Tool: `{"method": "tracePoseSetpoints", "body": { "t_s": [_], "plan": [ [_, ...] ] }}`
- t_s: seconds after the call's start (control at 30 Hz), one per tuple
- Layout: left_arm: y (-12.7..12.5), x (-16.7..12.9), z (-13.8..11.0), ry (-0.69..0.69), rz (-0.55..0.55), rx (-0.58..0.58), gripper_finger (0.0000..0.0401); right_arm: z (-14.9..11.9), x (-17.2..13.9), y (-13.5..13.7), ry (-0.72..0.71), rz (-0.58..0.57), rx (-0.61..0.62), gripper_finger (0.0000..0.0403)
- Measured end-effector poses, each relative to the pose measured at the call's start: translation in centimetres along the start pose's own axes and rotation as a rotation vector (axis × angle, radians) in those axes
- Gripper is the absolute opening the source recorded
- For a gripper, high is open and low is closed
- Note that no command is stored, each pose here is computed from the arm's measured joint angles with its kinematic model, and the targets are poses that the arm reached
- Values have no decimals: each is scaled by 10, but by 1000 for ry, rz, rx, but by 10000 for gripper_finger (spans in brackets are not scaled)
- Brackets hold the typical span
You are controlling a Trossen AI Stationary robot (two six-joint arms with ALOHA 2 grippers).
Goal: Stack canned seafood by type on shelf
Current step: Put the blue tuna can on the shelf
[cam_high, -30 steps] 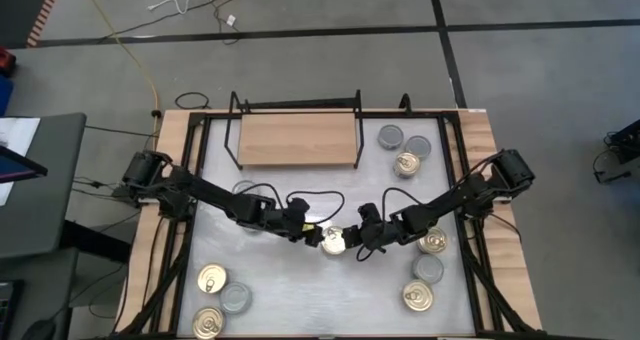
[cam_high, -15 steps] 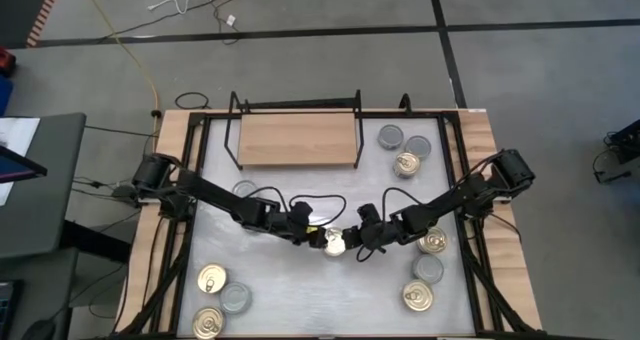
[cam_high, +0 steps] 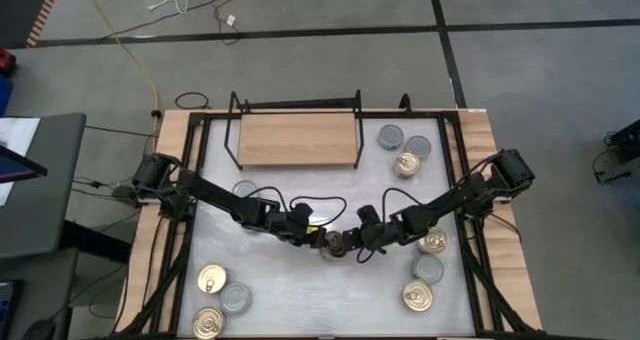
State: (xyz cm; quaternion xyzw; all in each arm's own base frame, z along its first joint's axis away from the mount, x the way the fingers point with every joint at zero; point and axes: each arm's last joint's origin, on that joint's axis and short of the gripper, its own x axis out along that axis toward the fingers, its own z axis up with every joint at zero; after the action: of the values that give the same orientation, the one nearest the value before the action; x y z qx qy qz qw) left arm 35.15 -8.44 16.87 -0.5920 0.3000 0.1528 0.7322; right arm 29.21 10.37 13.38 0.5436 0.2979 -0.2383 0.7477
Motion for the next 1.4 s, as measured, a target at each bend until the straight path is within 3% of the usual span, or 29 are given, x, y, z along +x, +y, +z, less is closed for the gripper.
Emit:
{"method": "tracePoseSetpoints", "body": {
  "t_s": [0.87, 1.17, 1.4],
  "plan": [
    [-6, 0, -5, -14, -66, -77, 259, 0, 0, 0, -3, -2, -29, 27],
    [2, 0, -10, -7, -159, -152, 259, 0, 0, -1, -9, -4, -31, 27],
    [5, 0, -14, -14, -151, -184, 259, 1, 0, -1, -27, -4, -45, 27]
  ]
}}
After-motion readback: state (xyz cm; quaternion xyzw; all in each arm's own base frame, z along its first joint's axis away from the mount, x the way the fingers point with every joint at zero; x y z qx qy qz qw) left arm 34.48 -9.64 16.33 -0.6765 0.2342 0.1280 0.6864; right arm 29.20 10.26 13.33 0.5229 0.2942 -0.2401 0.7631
